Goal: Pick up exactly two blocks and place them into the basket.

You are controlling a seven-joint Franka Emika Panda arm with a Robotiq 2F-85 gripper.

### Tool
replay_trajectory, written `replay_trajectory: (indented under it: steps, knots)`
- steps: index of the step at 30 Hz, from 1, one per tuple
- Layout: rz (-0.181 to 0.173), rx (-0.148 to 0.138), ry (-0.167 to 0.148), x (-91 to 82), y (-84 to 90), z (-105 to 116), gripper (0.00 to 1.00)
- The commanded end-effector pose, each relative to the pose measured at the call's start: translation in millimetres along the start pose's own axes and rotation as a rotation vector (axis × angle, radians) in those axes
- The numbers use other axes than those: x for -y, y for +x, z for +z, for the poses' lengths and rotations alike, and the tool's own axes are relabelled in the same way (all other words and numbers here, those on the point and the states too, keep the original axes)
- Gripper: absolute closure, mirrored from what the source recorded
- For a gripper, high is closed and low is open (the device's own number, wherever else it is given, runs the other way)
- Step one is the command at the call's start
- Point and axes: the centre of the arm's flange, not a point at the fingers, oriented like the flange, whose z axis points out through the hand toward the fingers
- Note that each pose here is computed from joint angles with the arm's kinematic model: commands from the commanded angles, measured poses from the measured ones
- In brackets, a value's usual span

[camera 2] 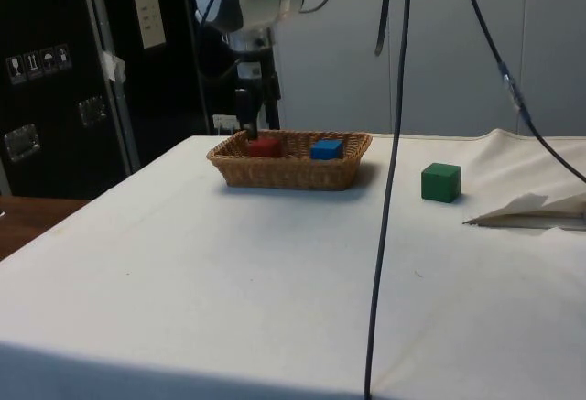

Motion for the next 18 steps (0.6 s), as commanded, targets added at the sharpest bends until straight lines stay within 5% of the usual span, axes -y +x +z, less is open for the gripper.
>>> replay_trajectory:
  steps: [1,12,18]
  knots:
    - [0.006,0.005,-0.003,-0.8,-0.3,-7,0.00]
    - [0.017,-0.015,0.015,4.4,3.9,-40,0.00]
    - [0.021,-0.013,0.011,26.6,6.9,-67,0.00]
